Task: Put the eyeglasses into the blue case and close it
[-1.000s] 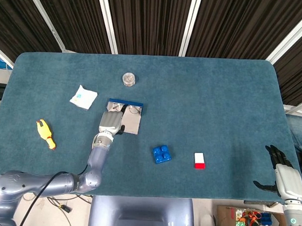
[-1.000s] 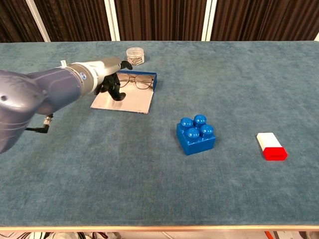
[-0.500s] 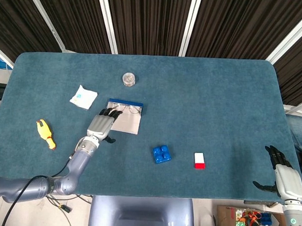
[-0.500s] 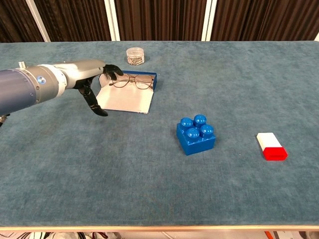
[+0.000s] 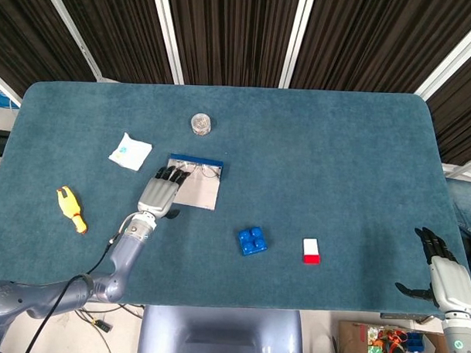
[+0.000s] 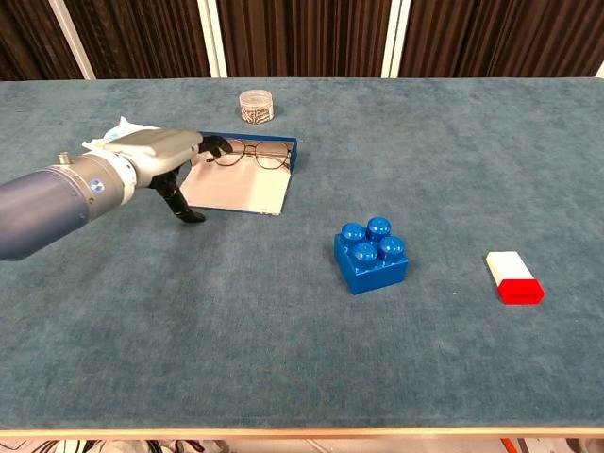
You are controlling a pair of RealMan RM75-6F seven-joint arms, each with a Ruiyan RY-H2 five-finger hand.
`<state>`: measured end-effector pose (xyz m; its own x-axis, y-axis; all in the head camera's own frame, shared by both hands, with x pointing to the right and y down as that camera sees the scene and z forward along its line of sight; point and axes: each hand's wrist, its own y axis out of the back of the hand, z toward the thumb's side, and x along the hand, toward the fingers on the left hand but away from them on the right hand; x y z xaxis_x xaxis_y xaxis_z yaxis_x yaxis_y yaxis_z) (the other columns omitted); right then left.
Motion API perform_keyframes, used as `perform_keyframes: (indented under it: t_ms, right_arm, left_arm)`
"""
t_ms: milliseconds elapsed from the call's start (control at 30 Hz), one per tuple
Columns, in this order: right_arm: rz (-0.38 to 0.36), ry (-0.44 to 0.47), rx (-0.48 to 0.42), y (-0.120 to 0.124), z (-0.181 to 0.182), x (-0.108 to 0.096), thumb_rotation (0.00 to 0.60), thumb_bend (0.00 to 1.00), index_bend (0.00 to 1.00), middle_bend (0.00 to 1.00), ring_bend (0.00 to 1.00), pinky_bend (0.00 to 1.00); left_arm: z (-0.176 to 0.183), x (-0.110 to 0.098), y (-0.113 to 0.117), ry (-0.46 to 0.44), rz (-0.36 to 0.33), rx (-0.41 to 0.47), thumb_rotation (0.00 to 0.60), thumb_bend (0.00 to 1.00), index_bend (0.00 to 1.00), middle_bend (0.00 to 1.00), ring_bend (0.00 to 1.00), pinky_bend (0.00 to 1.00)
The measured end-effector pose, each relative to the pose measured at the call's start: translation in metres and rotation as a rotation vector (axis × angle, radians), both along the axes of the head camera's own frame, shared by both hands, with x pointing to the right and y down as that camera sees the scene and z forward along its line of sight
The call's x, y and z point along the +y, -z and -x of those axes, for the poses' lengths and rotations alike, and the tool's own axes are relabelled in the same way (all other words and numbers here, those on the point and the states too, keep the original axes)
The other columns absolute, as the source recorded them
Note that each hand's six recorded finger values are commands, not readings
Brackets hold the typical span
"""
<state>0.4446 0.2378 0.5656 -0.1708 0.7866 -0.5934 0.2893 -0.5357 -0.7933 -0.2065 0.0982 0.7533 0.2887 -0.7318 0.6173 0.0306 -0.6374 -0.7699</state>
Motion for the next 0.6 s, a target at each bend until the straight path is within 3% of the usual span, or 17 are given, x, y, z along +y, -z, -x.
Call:
perform_keyframes:
  t_ms: [600]
  right_arm:
    - [-0.001,-0.002,-0.003,0.0,0.0,0.0,0.6,0.05,0.0,0.0,0.0,0.17]
  left_arm:
    - [-0.014,-0.003,-0.005,-0.028,-0.054,-0.047,0.6,0.2,0.17,0.12,0.01,0.07]
